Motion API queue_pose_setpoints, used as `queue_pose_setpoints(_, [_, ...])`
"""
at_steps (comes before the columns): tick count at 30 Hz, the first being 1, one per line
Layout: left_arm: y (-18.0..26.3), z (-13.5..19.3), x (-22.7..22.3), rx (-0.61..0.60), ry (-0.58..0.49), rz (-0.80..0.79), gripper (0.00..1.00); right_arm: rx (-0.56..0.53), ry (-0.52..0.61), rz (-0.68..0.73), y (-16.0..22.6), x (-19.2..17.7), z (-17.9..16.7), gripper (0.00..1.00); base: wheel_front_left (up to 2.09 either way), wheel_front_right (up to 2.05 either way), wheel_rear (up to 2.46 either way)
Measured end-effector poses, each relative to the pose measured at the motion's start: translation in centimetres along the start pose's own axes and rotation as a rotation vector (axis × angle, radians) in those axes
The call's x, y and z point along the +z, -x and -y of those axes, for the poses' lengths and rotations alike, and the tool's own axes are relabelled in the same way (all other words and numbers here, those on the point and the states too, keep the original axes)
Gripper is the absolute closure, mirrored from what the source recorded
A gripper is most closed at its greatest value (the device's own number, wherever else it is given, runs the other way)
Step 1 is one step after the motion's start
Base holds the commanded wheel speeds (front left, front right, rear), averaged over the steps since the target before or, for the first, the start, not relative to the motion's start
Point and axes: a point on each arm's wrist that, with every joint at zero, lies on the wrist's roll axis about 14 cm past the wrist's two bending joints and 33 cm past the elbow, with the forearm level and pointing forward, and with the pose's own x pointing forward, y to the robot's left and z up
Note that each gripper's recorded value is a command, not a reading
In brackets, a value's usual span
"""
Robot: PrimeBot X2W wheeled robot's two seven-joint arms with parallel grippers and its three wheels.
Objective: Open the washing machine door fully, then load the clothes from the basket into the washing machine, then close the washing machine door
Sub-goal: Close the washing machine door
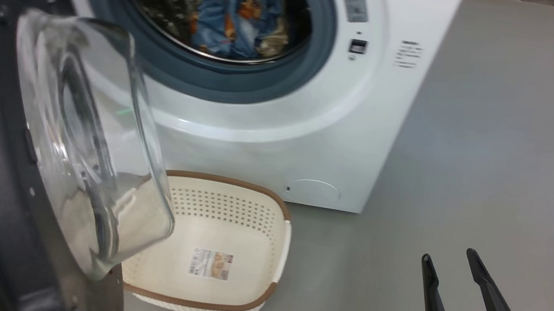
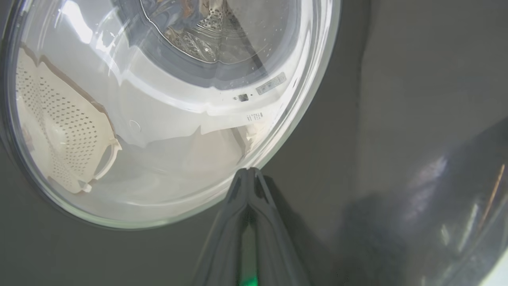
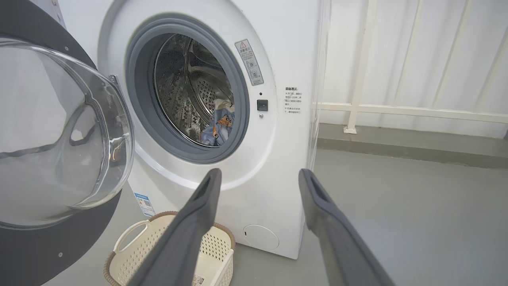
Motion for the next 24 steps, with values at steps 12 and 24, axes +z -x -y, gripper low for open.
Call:
queue_pose_setpoints(12, [-7.8, 1.8, -3.5, -0.097, 0.033, -0.191, 1.0, -0.12, 0.015, -0.011, 2.3, -0.1, 3.3, 0.0, 0.0, 0.0, 0.0])
queue_pose_setpoints(24, [-15.2, 1.7, -4.9, -0.127, 0.062, -0.289, 1.0, -0.222, 0.038, -0.007, 3.5, 0.1, 6.4, 0.0, 0.0, 0.0, 0.0])
